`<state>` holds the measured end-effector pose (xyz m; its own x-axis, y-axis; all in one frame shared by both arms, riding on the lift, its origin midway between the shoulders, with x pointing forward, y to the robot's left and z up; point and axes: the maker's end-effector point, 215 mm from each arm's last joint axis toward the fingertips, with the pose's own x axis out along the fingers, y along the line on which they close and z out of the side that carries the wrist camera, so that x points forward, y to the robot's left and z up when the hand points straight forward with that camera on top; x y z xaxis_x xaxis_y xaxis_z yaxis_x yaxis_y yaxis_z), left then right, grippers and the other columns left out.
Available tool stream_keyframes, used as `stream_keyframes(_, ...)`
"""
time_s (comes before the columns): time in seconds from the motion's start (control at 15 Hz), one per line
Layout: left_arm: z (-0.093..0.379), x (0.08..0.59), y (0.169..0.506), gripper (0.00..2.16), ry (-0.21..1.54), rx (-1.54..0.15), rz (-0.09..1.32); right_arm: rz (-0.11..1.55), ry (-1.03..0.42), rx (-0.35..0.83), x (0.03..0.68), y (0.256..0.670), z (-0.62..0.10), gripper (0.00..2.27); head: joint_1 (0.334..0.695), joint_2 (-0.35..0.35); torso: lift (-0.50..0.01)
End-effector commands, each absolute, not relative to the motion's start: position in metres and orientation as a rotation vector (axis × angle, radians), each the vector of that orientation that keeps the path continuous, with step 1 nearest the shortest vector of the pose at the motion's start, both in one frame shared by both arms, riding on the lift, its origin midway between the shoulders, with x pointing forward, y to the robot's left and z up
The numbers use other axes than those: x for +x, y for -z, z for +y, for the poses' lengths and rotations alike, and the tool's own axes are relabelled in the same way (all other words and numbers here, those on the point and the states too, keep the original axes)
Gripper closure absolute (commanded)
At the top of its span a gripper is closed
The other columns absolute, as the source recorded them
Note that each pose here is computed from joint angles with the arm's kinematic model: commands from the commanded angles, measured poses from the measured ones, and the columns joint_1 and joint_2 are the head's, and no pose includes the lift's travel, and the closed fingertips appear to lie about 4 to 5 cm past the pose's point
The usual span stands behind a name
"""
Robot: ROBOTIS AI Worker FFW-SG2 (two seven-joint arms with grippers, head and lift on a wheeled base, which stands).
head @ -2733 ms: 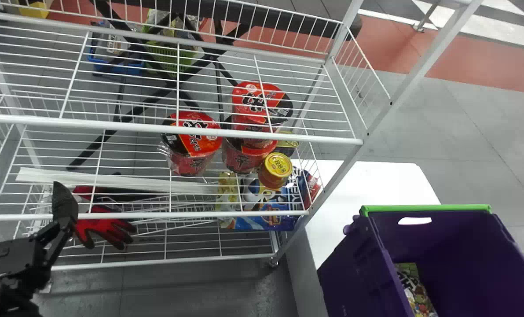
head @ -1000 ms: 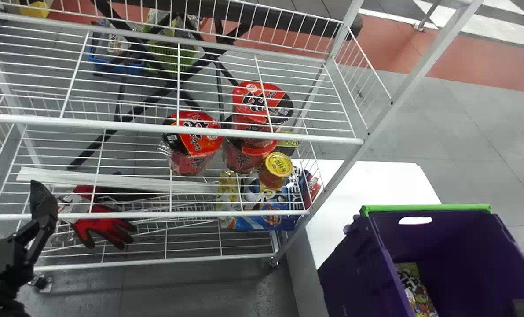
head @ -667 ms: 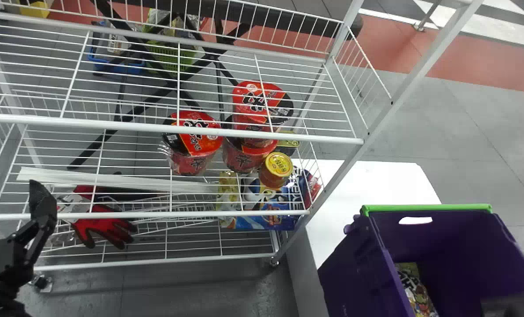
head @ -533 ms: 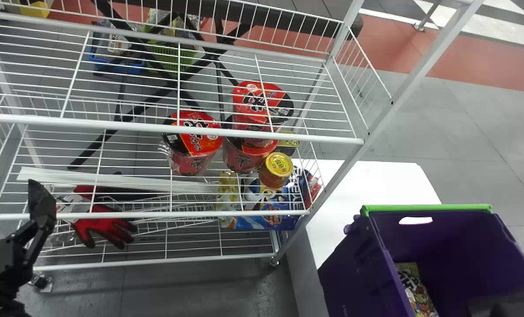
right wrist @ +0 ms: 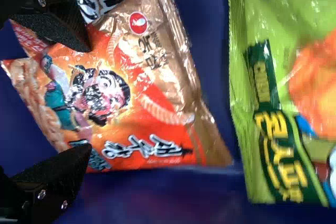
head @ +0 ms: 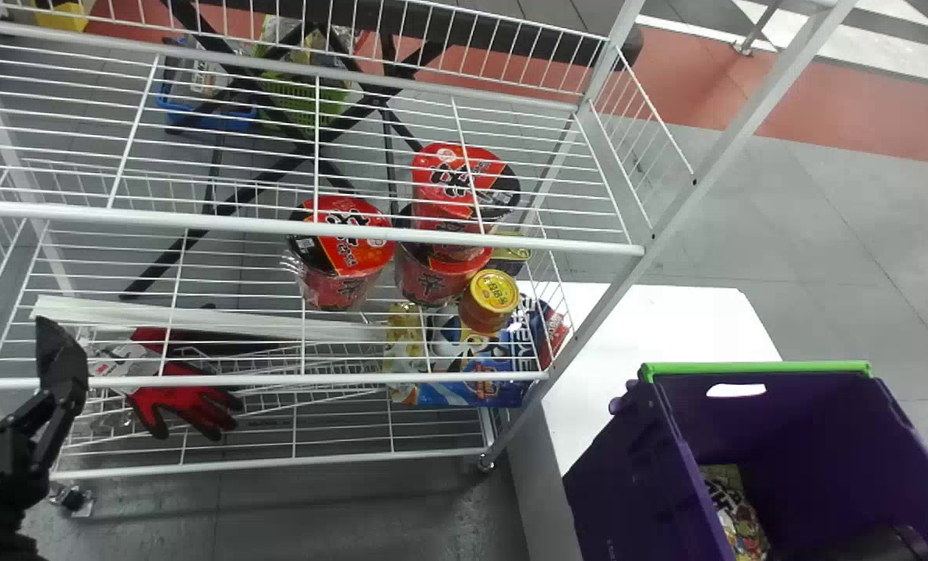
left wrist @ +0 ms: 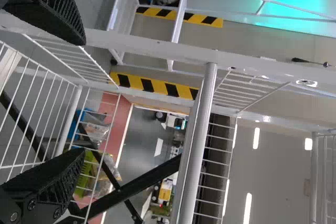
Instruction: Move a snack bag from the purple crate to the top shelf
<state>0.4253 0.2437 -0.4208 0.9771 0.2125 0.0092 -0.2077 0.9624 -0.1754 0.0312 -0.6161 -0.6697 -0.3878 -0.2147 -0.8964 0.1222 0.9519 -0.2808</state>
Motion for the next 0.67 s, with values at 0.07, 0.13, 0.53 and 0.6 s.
stream_keyframes(0.07, 0.2448, 0.4237, 0.4226, 0.09, -0.215, -0.175, -0.030, 1.910, 0.353, -0.117, 0.0281, 0.6824, -0.6179, 0.33, 0.695, -0.350, -0.457)
stream_keyframes(0.13, 0.2447, 0.4239, 0.4218, 0.09, -0.214, -0.176, -0.032, 1.909, 0.355, -0.114, 0.0273, 0.6841, -0.6154, 0.41, 0.695, -0.350, -0.457)
stream_keyframes(0.53, 0.2456, 0.4229, 0.4214, 0.09, -0.218, -0.178, -0.038, 1.926, 0.402, -0.101, 0.0209, 0.6810, -0.6125, 0.56, 0.695, -0.350, -0.457)
stream_keyframes(0.6, 0.2456, 0.4229, 0.4214, 0.09, -0.218, -0.178, -0.038, 1.927, 0.413, -0.117, 0.0194, 0.6799, -0.6159, 0.54, 0.695, -0.350, -0.457)
